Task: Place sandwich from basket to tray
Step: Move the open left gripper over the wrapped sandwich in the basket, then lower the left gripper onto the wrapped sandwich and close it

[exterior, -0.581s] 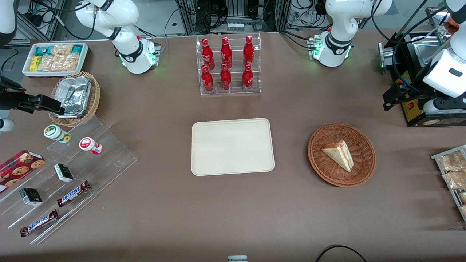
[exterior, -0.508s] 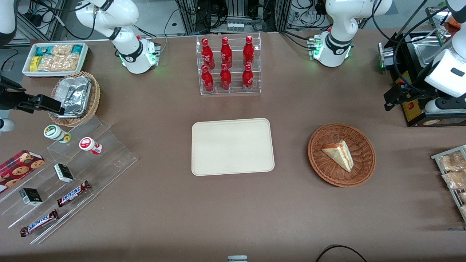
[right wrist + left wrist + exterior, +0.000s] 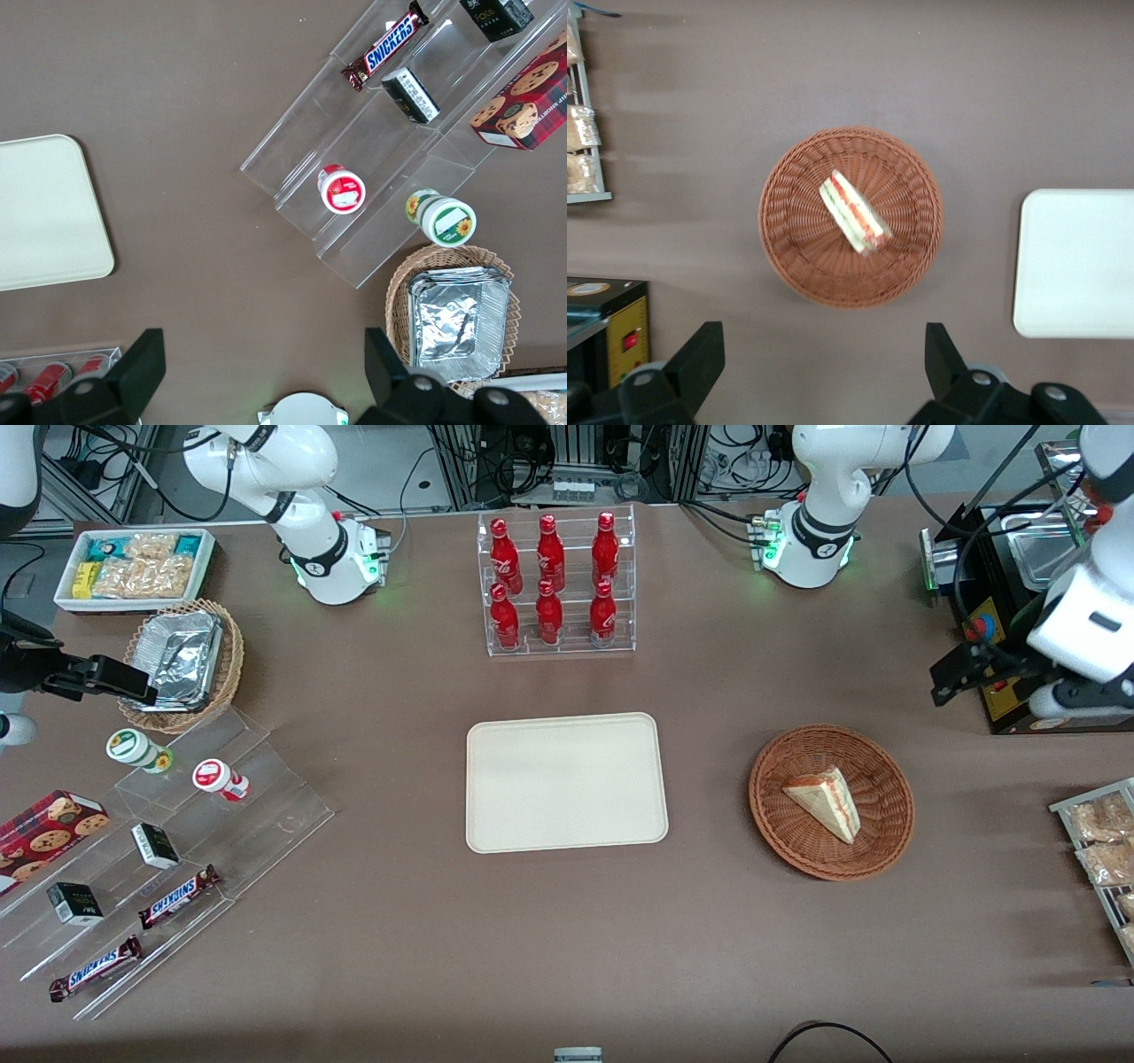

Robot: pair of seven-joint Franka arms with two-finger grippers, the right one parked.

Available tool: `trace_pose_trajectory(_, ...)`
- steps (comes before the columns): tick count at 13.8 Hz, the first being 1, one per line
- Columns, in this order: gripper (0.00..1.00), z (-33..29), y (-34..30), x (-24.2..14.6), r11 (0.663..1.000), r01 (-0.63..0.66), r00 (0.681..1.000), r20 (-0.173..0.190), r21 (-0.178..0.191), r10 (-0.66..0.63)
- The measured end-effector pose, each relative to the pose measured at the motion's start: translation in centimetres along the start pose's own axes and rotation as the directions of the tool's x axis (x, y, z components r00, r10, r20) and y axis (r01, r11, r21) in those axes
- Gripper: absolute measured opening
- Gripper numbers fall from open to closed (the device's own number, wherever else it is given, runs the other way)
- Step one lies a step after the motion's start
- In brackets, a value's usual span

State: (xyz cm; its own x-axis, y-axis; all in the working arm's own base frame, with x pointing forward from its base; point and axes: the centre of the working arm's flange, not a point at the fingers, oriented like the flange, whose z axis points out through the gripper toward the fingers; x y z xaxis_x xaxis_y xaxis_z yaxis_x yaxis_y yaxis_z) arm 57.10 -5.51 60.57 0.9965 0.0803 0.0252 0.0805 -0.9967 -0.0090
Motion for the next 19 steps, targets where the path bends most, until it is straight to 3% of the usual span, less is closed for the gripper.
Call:
trace_pose_trajectory(4,1.00,7.2,0.7,2.6,0.997,0.077,0.997,-0.026,-0.011,-0.077)
trace_pose_trajectory(8,1.00,13.3,1.5,2.1,0.975,0.219,0.975,-0.044,-0.026,-0.220)
trace_pose_trajectory(13,1.00,20.0,2.0,0.1,0.913,0.405,0.912,-0.051,-0.047,-0.407)
trace_pose_trajectory(16,1.00,23.8,2.1,-1.4,0.881,0.466,0.878,-0.082,-0.082,-0.472)
trace_pose_trajectory(19,1.00,26.6,2.2,-2.7,0.868,0.491,0.865,-0.073,-0.081,-0.496)
